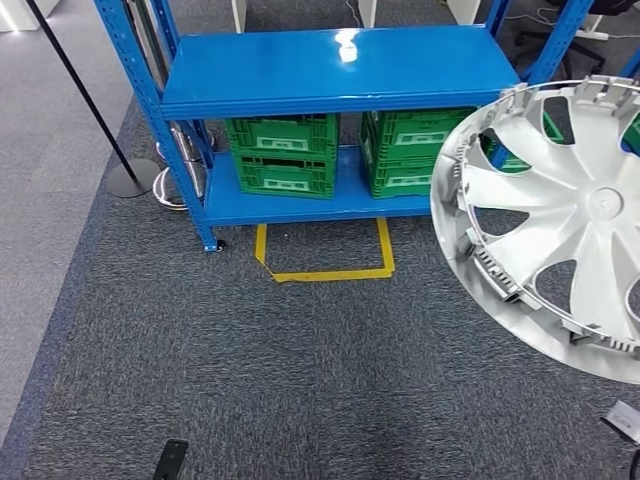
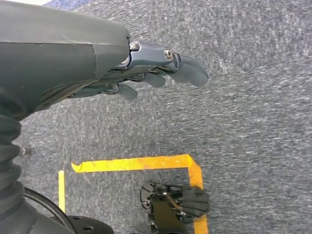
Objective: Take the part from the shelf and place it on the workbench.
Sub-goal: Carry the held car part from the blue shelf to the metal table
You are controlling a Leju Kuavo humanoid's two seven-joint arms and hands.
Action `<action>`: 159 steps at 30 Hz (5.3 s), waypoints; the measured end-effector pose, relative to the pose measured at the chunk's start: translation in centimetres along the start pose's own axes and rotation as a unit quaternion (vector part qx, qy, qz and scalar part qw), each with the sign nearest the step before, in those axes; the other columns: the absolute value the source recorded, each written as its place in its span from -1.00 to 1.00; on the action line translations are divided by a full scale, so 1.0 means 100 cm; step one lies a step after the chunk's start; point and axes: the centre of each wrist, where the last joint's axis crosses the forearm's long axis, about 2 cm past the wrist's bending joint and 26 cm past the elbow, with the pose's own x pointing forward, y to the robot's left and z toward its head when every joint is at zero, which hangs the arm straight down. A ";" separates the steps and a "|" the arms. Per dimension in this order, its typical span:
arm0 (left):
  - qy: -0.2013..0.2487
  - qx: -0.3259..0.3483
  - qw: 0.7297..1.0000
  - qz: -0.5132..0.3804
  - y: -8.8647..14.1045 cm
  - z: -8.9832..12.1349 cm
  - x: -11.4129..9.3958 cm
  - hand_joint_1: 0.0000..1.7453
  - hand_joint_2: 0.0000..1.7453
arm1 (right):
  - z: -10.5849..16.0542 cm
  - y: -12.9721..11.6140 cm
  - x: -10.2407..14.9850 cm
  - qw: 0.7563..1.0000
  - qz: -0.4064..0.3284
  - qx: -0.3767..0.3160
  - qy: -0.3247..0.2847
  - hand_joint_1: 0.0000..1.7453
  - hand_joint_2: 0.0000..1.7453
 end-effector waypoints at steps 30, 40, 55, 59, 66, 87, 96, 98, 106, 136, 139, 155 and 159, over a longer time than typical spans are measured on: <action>-0.001 0.000 1.000 0.000 0.000 0.000 0.001 -1.00 1.00 | 0.000 -0.001 -0.001 1.000 0.002 -0.001 0.002 1.00 1.00; 0.001 -0.004 1.000 -0.008 -0.001 0.000 0.001 -1.00 1.00 | -0.002 -0.001 -0.001 1.000 -0.016 0.005 0.016 1.00 1.00; 0.000 -0.006 1.000 -0.022 -0.001 0.001 0.000 -1.00 1.00 | -0.005 0.001 -0.001 0.999 -0.033 0.010 0.033 1.00 1.00; 0.003 -0.007 1.000 -0.022 -0.002 0.002 -0.002 -1.00 1.00 | -0.005 0.001 0.000 0.999 -0.034 0.010 0.033 1.00 1.00; 0.001 -0.007 1.000 -0.021 -0.002 0.001 0.000 -1.00 1.00 | -0.005 0.001 0.001 0.999 -0.036 0.011 0.032 1.00 1.00; 0.001 -0.004 1.000 -0.024 0.006 0.000 -0.004 -1.00 1.00 | -0.003 0.005 0.009 0.999 -0.028 0.022 0.022 1.00 1.00; 0.001 -0.004 1.000 -0.024 0.006 0.000 -0.003 -1.00 1.00 | 0.000 0.005 0.010 0.999 -0.031 0.026 0.024 1.00 1.00; 0.000 -0.004 1.000 -0.024 0.006 0.000 -0.003 -1.00 1.00 | 0.001 0.005 0.011 0.999 -0.031 0.028 0.024 1.00 1.00; 0.003 -0.003 1.000 -0.025 0.007 0.001 -0.006 -1.00 1.00 | 0.001 0.005 0.011 0.999 -0.032 0.026 0.026 1.00 1.00; 0.003 -0.002 1.000 -0.026 0.008 0.001 -0.006 -1.00 1.00 | 0.001 0.003 0.011 0.999 -0.030 0.022 0.029 1.00 1.00; 0.003 -0.002 1.000 -0.026 0.008 0.000 -0.006 -1.00 1.00 | 0.001 0.004 0.011 0.999 -0.031 0.022 0.030 1.00 1.00; 0.008 -0.007 1.000 -0.027 0.008 0.000 -0.004 -1.00 1.00 | 0.006 0.000 0.009 0.998 -0.034 0.017 0.051 1.00 1.00; 0.005 -0.007 1.000 -0.027 0.007 -0.002 -0.001 -1.00 1.00 | 0.007 -0.001 0.008 0.998 -0.032 0.017 0.053 1.00 1.00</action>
